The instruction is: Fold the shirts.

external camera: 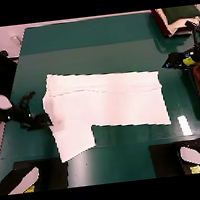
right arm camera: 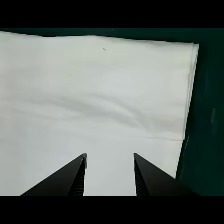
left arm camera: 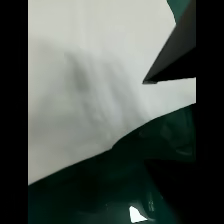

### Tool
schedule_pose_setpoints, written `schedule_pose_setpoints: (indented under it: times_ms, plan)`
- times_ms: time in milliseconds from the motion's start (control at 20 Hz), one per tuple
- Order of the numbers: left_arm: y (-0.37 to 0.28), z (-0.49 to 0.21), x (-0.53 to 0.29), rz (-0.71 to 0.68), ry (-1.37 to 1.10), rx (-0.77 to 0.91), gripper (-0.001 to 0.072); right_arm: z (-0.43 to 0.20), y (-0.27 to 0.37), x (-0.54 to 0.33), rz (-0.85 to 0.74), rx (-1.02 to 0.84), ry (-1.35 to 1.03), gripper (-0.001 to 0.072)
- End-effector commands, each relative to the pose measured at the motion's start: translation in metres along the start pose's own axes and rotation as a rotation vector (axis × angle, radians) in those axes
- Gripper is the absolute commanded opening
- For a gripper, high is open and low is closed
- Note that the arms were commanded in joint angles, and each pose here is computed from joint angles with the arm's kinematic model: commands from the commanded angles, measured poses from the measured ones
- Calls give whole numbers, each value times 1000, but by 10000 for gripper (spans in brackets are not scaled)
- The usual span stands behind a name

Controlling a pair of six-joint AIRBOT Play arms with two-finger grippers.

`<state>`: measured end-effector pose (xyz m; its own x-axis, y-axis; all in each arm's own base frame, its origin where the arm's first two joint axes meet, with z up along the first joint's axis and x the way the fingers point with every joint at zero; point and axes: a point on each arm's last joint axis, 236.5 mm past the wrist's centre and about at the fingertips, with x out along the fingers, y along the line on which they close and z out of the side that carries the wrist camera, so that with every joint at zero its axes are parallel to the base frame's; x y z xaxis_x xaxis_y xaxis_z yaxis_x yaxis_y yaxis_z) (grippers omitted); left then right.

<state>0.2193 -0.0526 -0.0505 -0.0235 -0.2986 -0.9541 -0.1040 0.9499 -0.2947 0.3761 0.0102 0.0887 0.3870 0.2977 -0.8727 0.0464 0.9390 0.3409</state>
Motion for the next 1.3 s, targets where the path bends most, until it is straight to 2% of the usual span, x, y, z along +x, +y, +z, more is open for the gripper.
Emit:
schedule_pose_setpoints:
  times_ms: [0, 200, 400, 450, 500, 550, 750, 850, 900, 950, 1100, 1150, 1250]
  plan:
    - [-5, -31, 29, -60, 24, -66, 540, 0, 4, -4, 9, -4, -8, 347]
    - [-35, -22, 38, -209, -30, -95, 539, -2, 4, -4, 10, -3, -1, 347]
    - [-39, -33, 38, -228, 15, -94, 537, -12, 1, -5, 4, -1, 42, 346]
    - [-40, -34, 38, -228, 20, -93, 465, -17, -2, -6, 4, 2, 61, 346]
    - [-40, -34, 38, -229, 18, -82, 182, -24, -7, -7, 3, 2, 86, 346]
    - [-41, -33, 36, -230, 15, -62, 28, -34, -14, -7, 0, 22, 111, 346]
    - [-47, -20, 18, -233, -15, -30, 28, -115, -70, 5, -66, 197, 245, 349]
    - [-48, -15, 14, -234, -31, -23, 28, -176, -97, 16, -93, 318, 362, 499]
    - [-48, -13, 13, -234, -36, -22, 28, -202, -102, 25, -72, 396, 407, 500]
    - [-48, -12, 13, -233, -41, -14, 28, -222, -104, 34, -51, 453, 446, 497]
    - [-48, -12, 13, -233, -42, -5, 28, -253, -89, 62, 66, 566, 503, 425]
    - [-48, -12, 13, -233, -42, -5, 28, -255, -82, 70, 100, 580, 509, 375]
    - [-48, -13, 13, -233, -41, -5, 28, -253, -73, 86, 133, 586, 500, 364]
